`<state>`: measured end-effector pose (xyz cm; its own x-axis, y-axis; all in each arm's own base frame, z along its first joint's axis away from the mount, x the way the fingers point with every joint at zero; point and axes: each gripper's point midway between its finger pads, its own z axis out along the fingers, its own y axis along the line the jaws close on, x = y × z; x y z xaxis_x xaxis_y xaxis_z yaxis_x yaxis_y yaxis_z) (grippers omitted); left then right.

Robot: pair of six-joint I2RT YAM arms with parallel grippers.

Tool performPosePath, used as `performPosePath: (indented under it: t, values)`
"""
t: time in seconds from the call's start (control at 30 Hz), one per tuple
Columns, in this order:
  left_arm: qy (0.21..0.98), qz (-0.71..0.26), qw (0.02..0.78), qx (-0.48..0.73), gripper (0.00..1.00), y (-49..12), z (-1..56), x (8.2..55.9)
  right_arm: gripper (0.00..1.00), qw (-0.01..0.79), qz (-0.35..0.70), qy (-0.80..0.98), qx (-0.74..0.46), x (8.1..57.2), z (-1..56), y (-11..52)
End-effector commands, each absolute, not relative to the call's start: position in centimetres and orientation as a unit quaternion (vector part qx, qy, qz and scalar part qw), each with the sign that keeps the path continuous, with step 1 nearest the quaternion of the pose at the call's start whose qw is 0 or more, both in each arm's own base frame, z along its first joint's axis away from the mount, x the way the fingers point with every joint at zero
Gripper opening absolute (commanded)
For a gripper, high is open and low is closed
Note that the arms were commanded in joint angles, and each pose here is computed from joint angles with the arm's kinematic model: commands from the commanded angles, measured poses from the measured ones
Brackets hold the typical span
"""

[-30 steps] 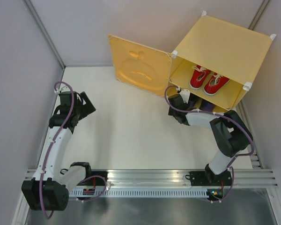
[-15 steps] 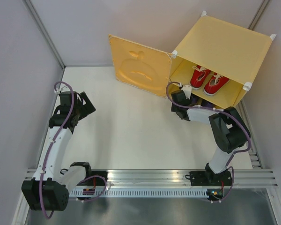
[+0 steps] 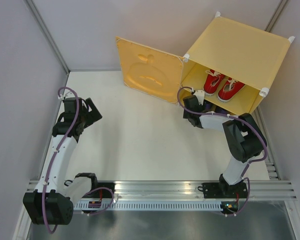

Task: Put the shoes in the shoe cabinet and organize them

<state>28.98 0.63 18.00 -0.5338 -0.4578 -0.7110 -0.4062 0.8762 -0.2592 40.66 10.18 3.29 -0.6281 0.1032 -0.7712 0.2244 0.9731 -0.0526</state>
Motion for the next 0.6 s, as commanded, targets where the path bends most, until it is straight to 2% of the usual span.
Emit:
performPosePath:
  t: [0.0, 0.37, 0.57]
  values:
    - [0.870, -0.024, 0.430, -0.239, 0.98, 1.0, 18.4, 29.3, 0.64, 0.471, -0.061, 0.873, 0.110, 43.3, 7.1, 10.0]
    - [0.870, -0.035, 0.436, -0.228, 0.99, 0.6, 18.7, 29.4, 0.76, 0.443, 0.047, 0.892, 0.071, 39.5, 10.9, 13.7]
    - [0.870, -0.068, 0.445, -0.202, 0.99, -0.7, 19.1, 29.7, 0.84, 0.460, 0.078, 0.883, 0.052, 36.4, 17.6, 13.5]
